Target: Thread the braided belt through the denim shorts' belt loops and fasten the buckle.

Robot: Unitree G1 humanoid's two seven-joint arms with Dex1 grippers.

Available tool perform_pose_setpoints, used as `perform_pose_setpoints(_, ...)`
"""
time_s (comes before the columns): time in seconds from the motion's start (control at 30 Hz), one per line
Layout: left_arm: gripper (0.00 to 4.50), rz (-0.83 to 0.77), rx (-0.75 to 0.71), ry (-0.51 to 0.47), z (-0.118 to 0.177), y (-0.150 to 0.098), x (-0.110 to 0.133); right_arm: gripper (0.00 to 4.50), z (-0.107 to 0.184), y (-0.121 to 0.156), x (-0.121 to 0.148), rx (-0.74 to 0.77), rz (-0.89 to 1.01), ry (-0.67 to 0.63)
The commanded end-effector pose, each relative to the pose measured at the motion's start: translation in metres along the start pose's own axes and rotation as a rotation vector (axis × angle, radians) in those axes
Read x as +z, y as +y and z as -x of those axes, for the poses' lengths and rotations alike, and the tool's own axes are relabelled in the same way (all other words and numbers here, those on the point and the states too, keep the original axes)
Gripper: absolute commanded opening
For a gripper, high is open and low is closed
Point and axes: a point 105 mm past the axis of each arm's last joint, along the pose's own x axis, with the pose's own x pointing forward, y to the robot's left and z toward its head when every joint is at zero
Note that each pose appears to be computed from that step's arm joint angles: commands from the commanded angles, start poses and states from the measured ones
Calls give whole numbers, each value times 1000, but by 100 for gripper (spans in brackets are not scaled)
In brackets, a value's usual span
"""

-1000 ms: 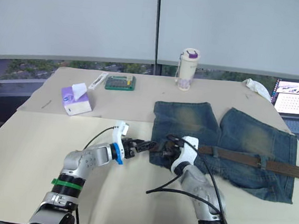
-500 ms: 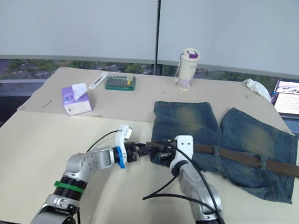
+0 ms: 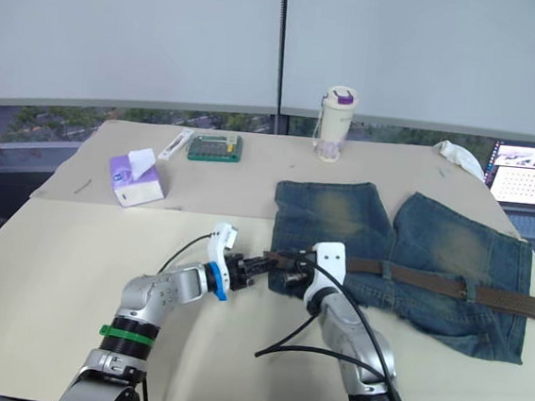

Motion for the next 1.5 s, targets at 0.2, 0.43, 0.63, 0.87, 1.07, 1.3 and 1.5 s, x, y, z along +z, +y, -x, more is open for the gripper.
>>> perform_pose_setpoints(0.2, 0, -62, 78, -43, -1, 9, 11, 138, 13, 10, -7, 137, 16, 22)
perform_pose_setpoints(0.43, 0, -204, 265, -103, 29, 44, 41, 307, 66, 22, 17, 417, 6, -56)
perform_pose_setpoints(0.63, 0, -478, 449, -57, 80, 80, 64, 307, 100, -15, 49, 364, 33, -244)
perform_pose_setpoints(0.87, 0, -821, 896, -57, 153, 129, 116, 307, 129, -103, 47, 48, 136, -203)
perform_pose_setpoints(1.07, 0, -899, 1100, -37, 186, 147, 125, 307, 156, -160, 53, -148, 223, -126)
perform_pose_setpoints(1.3, 0, -891, 1112, -40, 182, 149, 120, 307, 168, -209, 67, -349, 281, -61)
perform_pose_setpoints(1.5, 0, -903, 962, -27, 149, 136, 104, 307, 157, -221, 57, -329, 229, 53)
